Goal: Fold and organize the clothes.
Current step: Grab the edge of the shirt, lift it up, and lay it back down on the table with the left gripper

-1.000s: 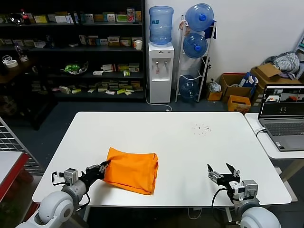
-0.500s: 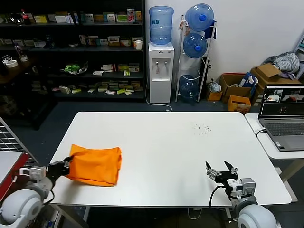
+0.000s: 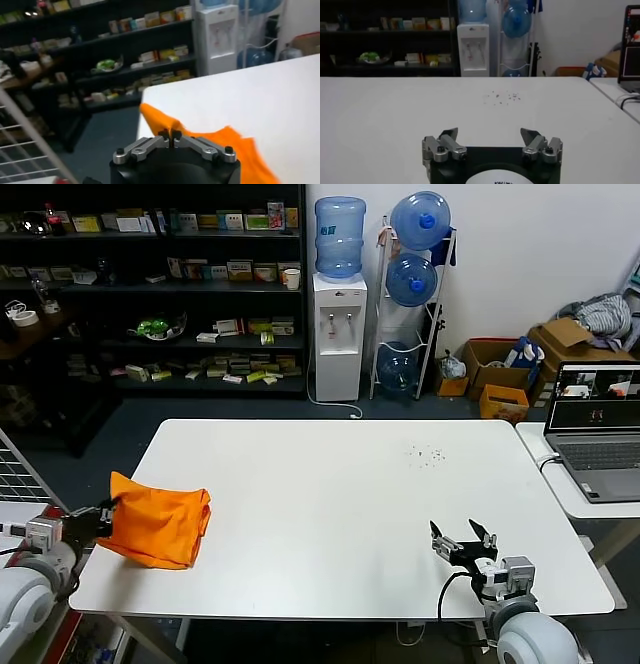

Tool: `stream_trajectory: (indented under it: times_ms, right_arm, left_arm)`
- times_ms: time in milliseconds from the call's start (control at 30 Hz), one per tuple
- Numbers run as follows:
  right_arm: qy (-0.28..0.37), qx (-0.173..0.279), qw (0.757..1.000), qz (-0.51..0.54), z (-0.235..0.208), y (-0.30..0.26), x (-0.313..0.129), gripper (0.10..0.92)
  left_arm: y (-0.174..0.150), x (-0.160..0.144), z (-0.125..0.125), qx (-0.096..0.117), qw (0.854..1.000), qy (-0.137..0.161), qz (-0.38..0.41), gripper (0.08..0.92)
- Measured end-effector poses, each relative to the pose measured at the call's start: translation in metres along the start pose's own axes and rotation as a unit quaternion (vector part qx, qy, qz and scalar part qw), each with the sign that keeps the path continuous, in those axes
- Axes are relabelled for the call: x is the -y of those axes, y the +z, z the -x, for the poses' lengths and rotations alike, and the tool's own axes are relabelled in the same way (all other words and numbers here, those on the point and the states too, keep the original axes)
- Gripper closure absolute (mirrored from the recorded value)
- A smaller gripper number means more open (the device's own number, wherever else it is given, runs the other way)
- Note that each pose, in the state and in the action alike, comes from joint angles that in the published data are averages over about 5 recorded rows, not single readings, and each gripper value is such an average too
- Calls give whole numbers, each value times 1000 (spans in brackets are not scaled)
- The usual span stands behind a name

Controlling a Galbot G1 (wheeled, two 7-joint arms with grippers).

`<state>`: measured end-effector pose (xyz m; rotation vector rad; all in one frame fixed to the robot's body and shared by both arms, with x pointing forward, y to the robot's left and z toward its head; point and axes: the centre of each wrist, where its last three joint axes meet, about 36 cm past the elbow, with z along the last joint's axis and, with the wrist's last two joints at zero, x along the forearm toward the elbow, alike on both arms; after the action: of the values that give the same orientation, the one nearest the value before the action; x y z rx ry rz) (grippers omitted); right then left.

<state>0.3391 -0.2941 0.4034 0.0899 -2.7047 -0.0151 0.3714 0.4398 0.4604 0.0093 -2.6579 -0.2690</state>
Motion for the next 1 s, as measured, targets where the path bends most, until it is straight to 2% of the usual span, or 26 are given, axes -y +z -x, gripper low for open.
stream_trajectory:
  times_ms: [100,267,500,633,800,1000]
  right_arm:
    - [3,-1,1000,1,0,1,-1,200]
    - [7,-4,1000,1,-2,3,-3,200]
    - [15,-5,1000,6,-7,3,-4,200]
    - [21,-4,1000,9,-10,3,-2,200]
    - [28,-3,1000,11,-14,4,3,200]
    - [27,5,1000,14,-15,3,6,200]
  left_arm:
    - [-5,30,-5,3,999,35,-26,892]
    - [-9,104,-8,-3,988,113,-108,892]
    - [-19,217,6,-23,951,230,-206,892]
    - [-27,274,18,-36,931,283,-229,892]
    - [-32,326,31,-49,917,320,-231,892]
    - [-29,360,43,-50,917,332,-217,858]
